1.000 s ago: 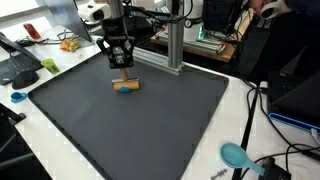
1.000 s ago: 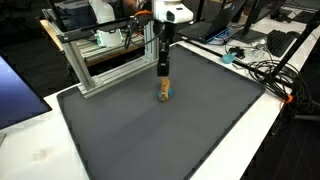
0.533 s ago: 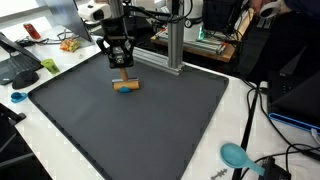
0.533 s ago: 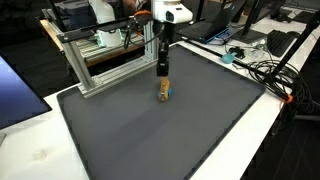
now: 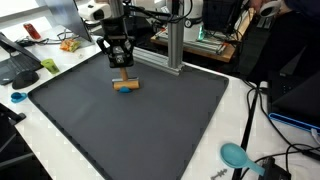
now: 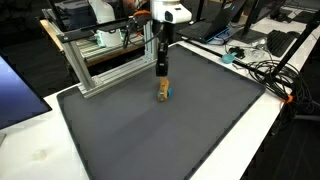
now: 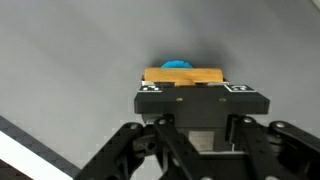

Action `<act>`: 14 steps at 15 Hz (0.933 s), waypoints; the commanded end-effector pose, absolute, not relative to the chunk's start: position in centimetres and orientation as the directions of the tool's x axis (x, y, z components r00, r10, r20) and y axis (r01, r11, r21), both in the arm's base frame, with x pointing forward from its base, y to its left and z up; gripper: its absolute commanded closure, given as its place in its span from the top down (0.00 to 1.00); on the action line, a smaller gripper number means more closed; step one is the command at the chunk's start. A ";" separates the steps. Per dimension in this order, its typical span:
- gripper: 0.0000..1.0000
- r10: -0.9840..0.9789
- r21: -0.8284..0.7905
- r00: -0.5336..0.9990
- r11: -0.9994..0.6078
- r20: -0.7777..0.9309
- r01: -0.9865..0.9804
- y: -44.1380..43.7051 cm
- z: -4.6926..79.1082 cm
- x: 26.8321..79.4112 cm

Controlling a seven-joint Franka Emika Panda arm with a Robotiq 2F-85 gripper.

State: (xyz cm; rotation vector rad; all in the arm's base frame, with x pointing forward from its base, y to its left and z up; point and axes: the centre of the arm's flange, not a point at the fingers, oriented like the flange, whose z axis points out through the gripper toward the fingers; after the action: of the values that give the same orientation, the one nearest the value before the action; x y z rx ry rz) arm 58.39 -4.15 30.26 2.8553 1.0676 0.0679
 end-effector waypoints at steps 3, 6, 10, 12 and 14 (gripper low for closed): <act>0.23 0.656 0.031 0.745 -0.747 -0.121 0.664 -6.7 24.0 55.0; 0.23 0.655 0.031 0.746 -0.748 -0.121 0.663 -6.8 24.0 54.9; 0.23 0.660 0.023 0.742 -0.745 -0.115 0.666 -7.1 24.2 54.6; 0.23 0.661 0.022 0.741 -0.744 -0.115 0.668 -7.3 24.3 54.5; 0.23 0.661 0.025 0.741 -0.744 -0.118 0.667 -7.6 24.4 54.4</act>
State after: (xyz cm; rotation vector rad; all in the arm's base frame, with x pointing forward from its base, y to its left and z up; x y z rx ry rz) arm 57.97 -4.54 30.27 2.8506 1.0748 0.0697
